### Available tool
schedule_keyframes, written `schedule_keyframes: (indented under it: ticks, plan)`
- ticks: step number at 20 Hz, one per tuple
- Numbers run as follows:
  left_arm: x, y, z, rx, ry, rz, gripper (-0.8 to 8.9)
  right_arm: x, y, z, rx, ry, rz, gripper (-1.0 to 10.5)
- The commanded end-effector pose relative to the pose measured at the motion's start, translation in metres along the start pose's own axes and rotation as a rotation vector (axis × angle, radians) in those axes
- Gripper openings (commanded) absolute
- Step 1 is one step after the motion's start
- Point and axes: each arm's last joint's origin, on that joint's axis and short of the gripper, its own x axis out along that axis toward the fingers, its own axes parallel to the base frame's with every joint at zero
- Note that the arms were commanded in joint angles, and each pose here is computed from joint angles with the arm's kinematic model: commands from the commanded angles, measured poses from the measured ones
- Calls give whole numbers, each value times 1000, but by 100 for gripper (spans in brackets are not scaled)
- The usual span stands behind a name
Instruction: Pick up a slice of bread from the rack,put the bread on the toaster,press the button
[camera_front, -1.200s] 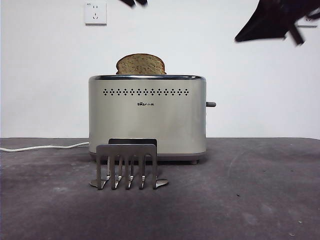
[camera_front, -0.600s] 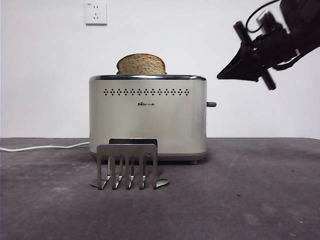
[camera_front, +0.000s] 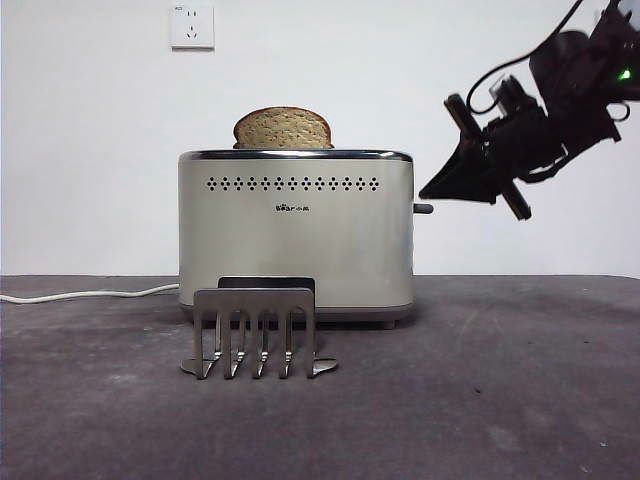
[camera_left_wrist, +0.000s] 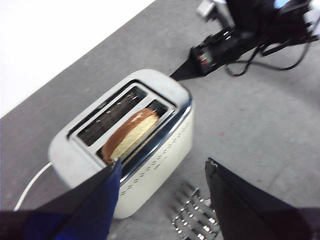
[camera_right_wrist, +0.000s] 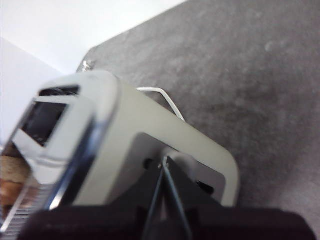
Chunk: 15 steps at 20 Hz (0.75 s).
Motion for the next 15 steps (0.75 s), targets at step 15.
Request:
schedule_keyframes:
  ticks: [15]
  plan:
    - [1,0,0,-7,-8,-11,283,26,-45,-45,20,186,-144,-12]
